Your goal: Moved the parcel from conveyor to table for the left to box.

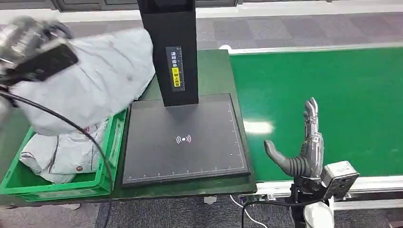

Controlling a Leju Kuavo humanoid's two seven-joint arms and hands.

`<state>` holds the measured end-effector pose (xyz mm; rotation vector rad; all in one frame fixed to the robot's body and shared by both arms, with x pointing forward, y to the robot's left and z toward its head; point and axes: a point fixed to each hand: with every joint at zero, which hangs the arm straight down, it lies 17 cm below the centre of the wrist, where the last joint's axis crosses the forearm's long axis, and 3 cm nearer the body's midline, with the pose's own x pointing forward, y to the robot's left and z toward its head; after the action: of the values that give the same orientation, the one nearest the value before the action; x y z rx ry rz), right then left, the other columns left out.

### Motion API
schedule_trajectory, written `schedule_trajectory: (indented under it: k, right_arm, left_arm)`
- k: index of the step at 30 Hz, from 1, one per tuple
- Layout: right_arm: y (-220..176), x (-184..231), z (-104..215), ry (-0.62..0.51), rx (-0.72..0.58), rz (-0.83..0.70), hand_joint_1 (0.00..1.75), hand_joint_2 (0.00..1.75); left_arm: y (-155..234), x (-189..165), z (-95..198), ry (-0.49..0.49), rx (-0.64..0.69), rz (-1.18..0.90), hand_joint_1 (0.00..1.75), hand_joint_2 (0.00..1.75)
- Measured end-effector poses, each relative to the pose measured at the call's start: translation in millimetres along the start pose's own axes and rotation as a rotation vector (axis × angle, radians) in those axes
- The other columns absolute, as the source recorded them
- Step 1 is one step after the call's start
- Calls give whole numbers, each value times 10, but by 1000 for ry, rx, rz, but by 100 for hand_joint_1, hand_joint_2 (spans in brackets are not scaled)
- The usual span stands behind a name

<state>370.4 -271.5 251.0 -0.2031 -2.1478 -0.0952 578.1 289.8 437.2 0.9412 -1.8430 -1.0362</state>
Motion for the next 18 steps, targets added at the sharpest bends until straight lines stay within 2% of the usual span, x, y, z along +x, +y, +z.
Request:
schedule_trajectory:
  k: [5,10,18]
  right_arm:
    - [-5,1,-1,-1,-3,0,0,175]
    - [-6,-10,17,6,-8,-2,0,175]
    - [-19,-29,-14,19,-19,4,0,175]
  left_arm:
    - [573,-207,81,39,120,-15,175,175]
    - [914,-281,173,51,190,-24,175,175]
    - [1431,-560,271,147,300,-90,175,175]
